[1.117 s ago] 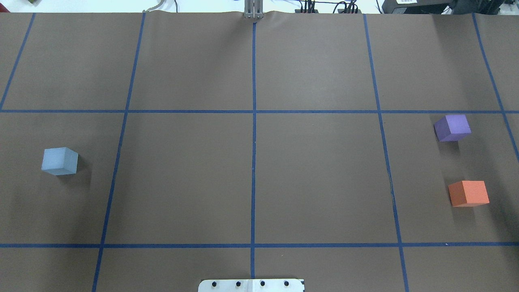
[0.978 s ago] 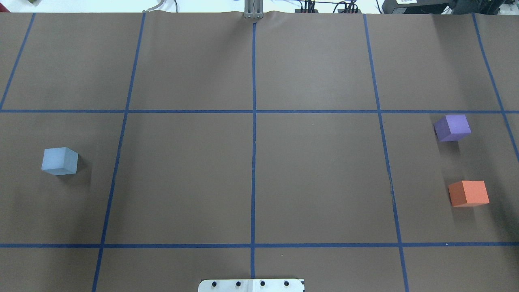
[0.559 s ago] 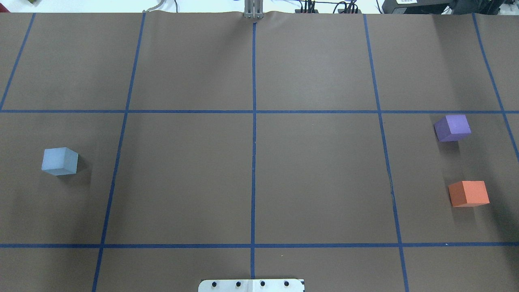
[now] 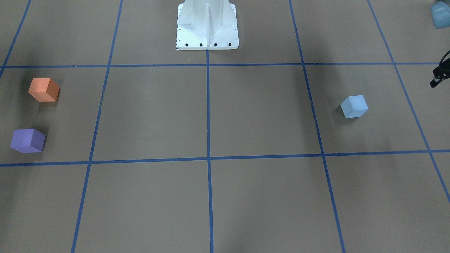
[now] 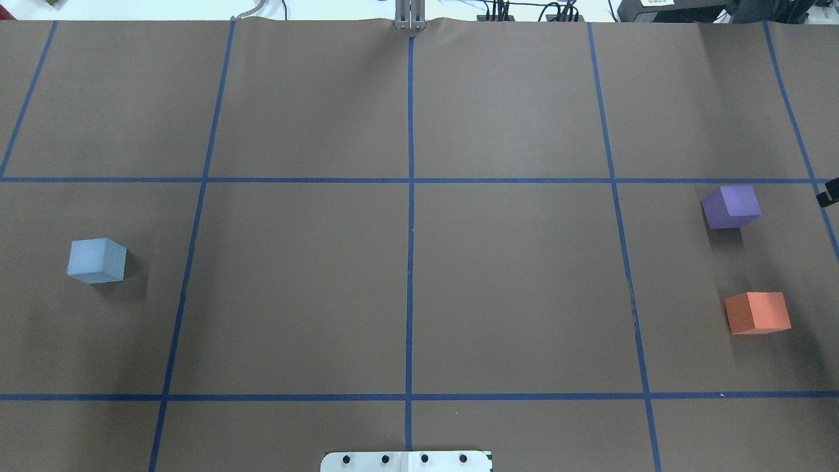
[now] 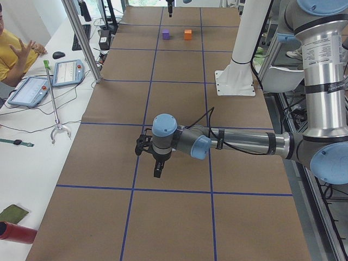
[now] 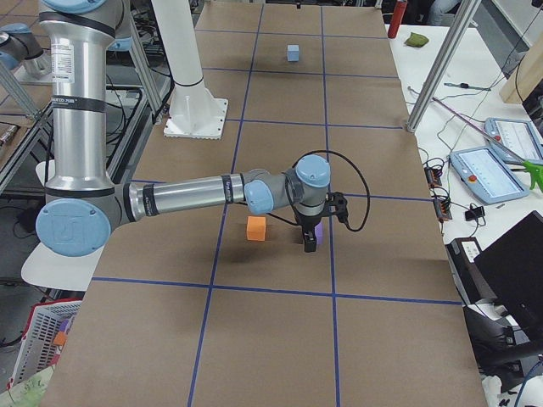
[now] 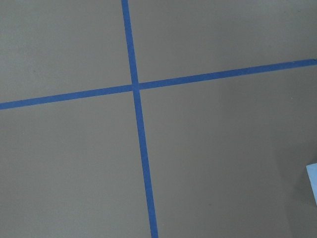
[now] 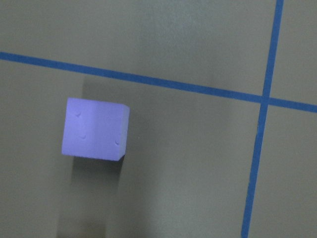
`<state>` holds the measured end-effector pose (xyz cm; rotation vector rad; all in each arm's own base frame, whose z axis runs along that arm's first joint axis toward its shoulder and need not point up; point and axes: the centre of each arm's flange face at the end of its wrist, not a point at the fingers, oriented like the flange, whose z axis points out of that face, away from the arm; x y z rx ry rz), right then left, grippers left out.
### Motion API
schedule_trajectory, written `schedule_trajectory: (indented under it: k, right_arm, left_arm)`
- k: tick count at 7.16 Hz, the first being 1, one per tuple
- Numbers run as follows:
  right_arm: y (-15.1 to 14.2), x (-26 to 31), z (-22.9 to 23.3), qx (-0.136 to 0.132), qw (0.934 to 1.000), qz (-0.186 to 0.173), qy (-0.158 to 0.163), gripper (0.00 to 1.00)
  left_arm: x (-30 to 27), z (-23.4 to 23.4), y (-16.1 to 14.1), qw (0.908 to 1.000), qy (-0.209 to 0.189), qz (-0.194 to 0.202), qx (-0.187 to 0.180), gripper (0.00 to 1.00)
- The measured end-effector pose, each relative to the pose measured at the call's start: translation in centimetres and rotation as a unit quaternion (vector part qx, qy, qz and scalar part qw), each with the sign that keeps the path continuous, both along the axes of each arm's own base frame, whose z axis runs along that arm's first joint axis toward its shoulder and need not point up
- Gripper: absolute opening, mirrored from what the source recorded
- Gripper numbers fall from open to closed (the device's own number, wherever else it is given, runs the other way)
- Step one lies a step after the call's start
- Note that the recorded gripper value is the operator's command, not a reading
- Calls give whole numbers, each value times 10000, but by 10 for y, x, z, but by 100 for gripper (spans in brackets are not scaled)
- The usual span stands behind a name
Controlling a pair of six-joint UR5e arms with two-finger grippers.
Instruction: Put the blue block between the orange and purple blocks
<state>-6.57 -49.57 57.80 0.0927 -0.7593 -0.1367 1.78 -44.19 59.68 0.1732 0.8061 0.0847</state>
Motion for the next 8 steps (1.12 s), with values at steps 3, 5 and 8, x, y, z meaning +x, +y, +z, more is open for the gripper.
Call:
schedule_trajectory:
  k: [3, 5, 8]
  right_arm:
    - [-15, -9, 0, -1, 9999, -54, -101, 100]
    - [-16, -18, -1, 9, 9999, -131, -100, 100]
    - [-16, -22, -1, 10, 9998, -164, -84, 100]
  left_arm:
    - [85, -33, -2, 9953, 539, -169, -792, 100]
    - [144, -54, 4, 9922, 659, -146, -1044, 100]
    - [205, -56, 10, 9923, 339, -209, -1172, 100]
